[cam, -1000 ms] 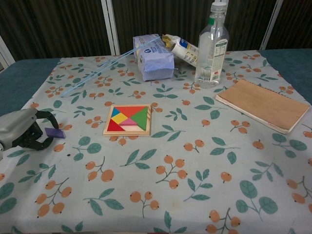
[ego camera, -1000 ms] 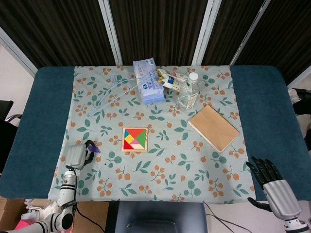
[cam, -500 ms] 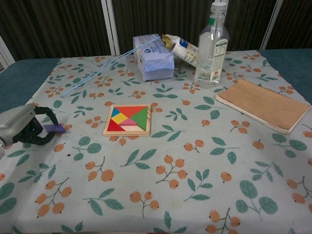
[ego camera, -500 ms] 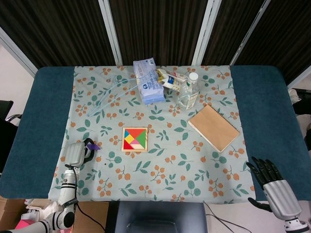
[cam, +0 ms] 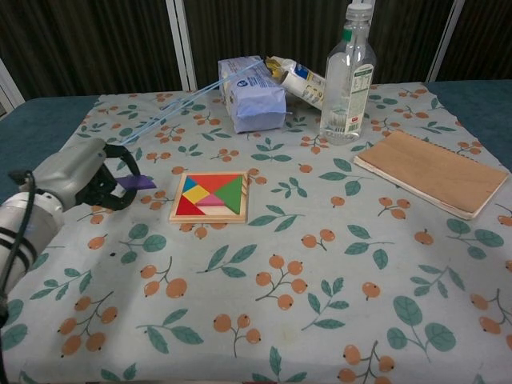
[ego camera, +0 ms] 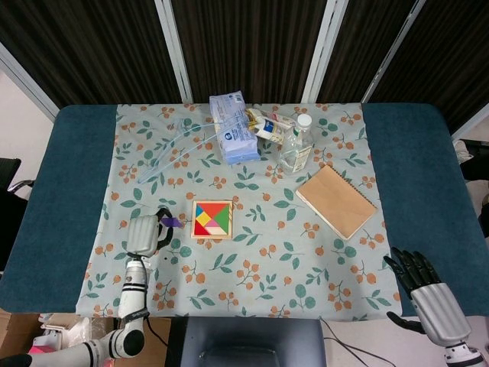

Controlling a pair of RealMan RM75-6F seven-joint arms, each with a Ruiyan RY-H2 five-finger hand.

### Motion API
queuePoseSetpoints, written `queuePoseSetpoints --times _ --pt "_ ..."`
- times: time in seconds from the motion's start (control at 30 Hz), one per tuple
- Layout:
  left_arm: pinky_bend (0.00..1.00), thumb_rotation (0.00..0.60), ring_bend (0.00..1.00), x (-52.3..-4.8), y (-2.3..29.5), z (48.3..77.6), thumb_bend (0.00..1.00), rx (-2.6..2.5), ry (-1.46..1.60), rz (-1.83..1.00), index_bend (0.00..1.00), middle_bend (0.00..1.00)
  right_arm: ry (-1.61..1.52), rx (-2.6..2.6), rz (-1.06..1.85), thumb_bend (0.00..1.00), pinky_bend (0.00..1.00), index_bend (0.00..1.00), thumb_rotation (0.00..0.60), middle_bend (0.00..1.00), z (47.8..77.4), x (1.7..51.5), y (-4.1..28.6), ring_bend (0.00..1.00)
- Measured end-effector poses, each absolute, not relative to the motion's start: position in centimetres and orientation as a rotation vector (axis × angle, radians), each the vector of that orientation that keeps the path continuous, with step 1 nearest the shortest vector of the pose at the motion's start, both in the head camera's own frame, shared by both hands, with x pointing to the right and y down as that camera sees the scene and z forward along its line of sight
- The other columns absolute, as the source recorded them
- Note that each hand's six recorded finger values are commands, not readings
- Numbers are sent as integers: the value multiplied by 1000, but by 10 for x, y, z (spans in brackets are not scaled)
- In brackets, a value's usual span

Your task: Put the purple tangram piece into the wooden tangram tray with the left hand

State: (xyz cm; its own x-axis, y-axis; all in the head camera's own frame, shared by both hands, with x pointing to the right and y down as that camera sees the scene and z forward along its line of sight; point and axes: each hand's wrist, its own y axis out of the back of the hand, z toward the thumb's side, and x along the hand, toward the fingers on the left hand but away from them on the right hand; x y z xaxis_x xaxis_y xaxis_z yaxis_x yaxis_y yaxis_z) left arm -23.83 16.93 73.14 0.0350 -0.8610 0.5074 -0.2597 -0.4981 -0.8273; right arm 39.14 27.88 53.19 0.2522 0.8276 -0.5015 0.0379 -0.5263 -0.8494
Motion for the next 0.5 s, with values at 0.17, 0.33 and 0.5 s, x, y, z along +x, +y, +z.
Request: queuePoseSetpoints --times 0.17,0.33,0.5 --pt "1000 600 1000 -188 171 727 397 -1801 1092 -1468 603 1000 -803 -1794 1346 159 0 0 600 0 530 394 277 0" --pt "1000 600 1000 -161 176 730 392 -1786 1052 -1485 598 1000 -803 -1804 1343 160 0 0 600 0 530 395 276 0" --pt "1000 600 1000 -149 177 737 391 -1737 1028 -1507 595 1000 -795 -1814 1342 160 0 0 600 0 530 395 276 0"
